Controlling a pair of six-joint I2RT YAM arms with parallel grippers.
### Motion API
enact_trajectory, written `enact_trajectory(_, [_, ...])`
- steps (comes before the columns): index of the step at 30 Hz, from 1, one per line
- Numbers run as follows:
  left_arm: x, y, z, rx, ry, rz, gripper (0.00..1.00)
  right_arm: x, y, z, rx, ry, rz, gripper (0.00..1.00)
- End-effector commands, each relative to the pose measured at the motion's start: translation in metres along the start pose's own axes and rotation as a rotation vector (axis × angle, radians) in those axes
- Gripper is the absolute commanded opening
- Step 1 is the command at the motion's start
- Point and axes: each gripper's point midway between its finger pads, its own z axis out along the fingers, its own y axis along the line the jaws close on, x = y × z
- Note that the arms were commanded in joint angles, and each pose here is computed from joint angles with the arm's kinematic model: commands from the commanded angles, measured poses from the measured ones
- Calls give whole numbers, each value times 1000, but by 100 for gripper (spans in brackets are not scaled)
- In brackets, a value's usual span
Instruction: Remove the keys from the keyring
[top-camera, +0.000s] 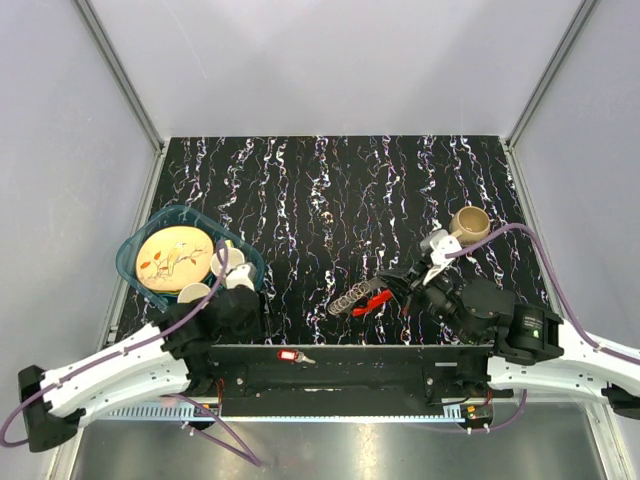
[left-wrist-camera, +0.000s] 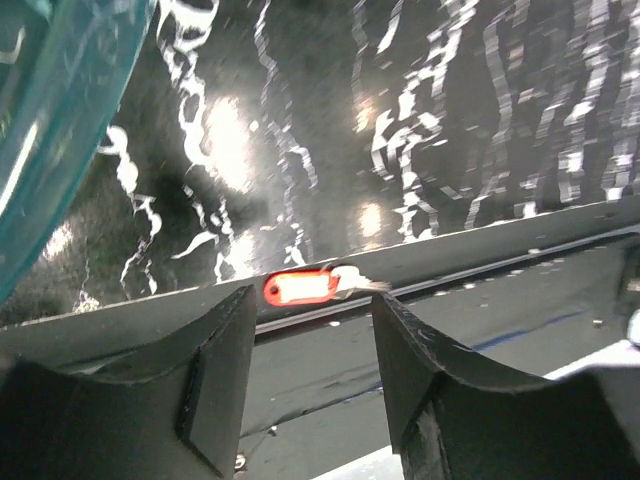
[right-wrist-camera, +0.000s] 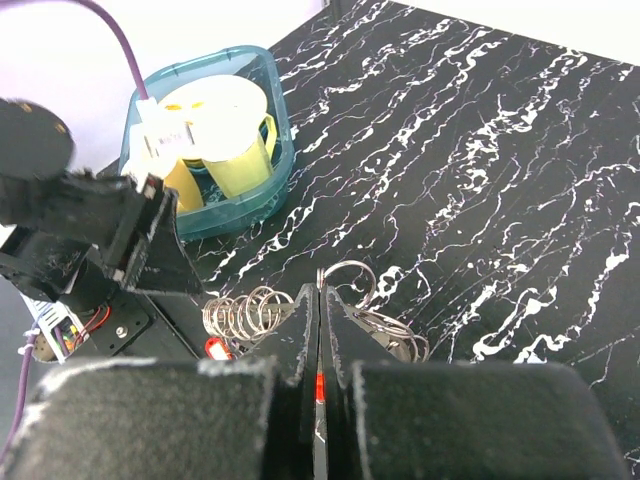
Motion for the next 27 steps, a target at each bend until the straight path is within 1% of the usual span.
enact_trajectory(1, [22,-4,17,-27,82,-81,52,-14,-12,-12,38,-68,63,0])
enact_trajectory(6, [42,-15,33,-41,128,-43,49,-12,-21,-21,51,-83,60,0])
enact_trajectory(7, [49,-13,39,-77,145,-33,48,-12,-22,-22,52,-85,62,0])
enact_trajectory(9, [54,-23,43,-66,154,-16,47,-10,-25,-24,59,-84,56,0])
enact_trajectory(13, [65,-29,56,-100,189,4,41,-9,-27,-27,59,-86,59,0])
enact_trajectory(15, [71,-27,63,-134,206,22,40,-10,-28,-30,57,-90,61,0])
enact_trajectory(23, [74,-38,74,-141,222,59,40,-10,-33,-36,66,-100,71,0])
enact_trajectory(27, [80,-31,75,-168,249,58,38,-10,-34,-37,69,-98,65,0])
